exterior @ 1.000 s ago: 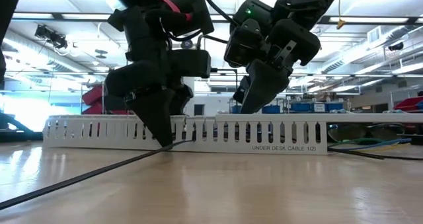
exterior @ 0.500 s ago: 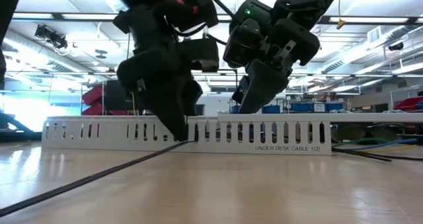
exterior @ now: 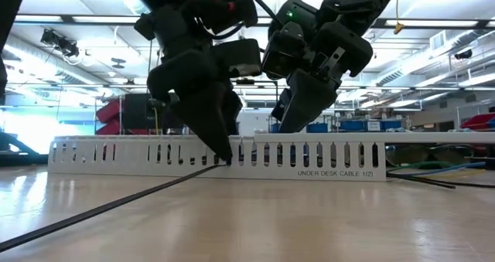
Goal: Ziptie cables
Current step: Close the lid on the cable duct
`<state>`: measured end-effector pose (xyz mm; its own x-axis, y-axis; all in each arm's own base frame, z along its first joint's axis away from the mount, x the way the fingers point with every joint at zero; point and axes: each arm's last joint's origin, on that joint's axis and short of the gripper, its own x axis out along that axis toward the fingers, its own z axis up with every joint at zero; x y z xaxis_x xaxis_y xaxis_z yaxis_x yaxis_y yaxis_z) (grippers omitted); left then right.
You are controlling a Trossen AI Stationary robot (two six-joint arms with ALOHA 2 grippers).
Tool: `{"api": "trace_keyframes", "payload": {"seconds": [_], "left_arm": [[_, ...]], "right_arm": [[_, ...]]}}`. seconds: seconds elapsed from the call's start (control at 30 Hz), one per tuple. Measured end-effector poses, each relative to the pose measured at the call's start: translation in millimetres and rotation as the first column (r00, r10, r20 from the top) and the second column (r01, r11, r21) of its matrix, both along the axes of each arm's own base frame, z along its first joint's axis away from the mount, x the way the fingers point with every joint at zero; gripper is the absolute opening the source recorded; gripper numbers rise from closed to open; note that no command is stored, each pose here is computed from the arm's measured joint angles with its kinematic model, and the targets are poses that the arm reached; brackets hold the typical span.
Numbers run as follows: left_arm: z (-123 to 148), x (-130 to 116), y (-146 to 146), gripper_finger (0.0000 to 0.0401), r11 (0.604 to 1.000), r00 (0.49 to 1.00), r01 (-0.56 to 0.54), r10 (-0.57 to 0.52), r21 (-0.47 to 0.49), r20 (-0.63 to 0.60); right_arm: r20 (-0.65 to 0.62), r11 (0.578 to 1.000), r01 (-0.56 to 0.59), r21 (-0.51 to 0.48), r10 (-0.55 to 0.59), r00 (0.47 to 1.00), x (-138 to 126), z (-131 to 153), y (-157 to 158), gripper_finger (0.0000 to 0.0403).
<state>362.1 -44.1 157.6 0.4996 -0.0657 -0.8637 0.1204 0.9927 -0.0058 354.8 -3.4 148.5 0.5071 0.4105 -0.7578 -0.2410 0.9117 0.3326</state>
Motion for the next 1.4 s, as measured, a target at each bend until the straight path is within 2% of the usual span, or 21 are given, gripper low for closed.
{"api": "trace_keyframes", "payload": {"seconds": [0.5, 1.13, 1.4], "left_arm": [[1.3, 2.5, 0.0, 0.0231, 1.000, 0.999, -0.010, 0.010, 0.003, 0.032], [1.9, 4.1, -0.5, 0.0229, 1.000, 0.998, -0.006, 0.006, -0.004, 0.055], [2.2, 4.6, -0.7, 0.0229, 1.000, 0.998, -0.001, 0.002, -0.008, 0.060]], "right_arm": [[0.006, 1.000, 0.000, 0.000, 0.000, 1.000, 0.4, 0.2, 0.4, 0.0000], [0.055, 0.999, -0.032, 0.011, 0.031, 0.998, 3.2, 1.9, -0.6, 0.0000], [0.042, 0.995, -0.087, 0.054, 0.085, 0.996, 3.5, -6.4, -1.9, 0.0000]]}}
